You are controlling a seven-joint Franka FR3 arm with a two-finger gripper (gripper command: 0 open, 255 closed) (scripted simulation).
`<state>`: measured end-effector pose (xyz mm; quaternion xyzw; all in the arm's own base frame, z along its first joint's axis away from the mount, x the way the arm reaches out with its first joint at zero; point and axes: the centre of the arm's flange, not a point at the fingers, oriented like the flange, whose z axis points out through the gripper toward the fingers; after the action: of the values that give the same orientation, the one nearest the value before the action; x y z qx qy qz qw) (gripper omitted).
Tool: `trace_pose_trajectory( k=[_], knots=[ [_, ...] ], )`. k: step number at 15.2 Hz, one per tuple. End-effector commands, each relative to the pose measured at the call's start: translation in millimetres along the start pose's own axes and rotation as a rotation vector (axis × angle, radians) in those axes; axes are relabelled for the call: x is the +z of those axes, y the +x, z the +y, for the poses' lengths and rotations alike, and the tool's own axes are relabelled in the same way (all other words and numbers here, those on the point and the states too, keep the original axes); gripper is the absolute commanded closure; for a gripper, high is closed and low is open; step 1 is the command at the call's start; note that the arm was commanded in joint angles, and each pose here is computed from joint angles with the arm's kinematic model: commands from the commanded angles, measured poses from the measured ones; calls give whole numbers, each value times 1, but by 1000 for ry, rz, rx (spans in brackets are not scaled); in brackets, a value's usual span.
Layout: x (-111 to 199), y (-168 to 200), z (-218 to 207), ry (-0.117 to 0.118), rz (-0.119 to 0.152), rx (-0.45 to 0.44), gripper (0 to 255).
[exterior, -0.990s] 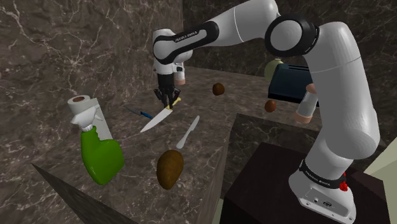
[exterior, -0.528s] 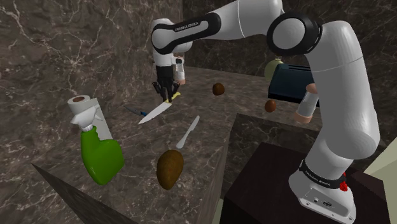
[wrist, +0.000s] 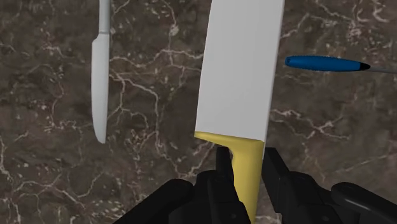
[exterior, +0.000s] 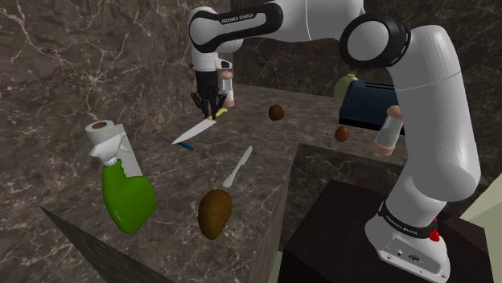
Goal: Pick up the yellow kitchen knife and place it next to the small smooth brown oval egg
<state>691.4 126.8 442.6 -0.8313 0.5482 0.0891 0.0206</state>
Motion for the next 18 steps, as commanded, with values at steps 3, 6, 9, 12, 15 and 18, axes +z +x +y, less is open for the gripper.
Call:
trace_pose_trajectory(
  k=[3,6,9,12,15,18],
  knots=[
    [-21,-2,1,0,0,0,255],
    [-34,-4,2,0,0,0,255],
    [-37,22,32,0,0,0,255],
    [-39,48,61,0,0,0,255],
    [-42,75,90,0,0,0,255],
    [-45,101,120,0,0,0,255]
  ],
)
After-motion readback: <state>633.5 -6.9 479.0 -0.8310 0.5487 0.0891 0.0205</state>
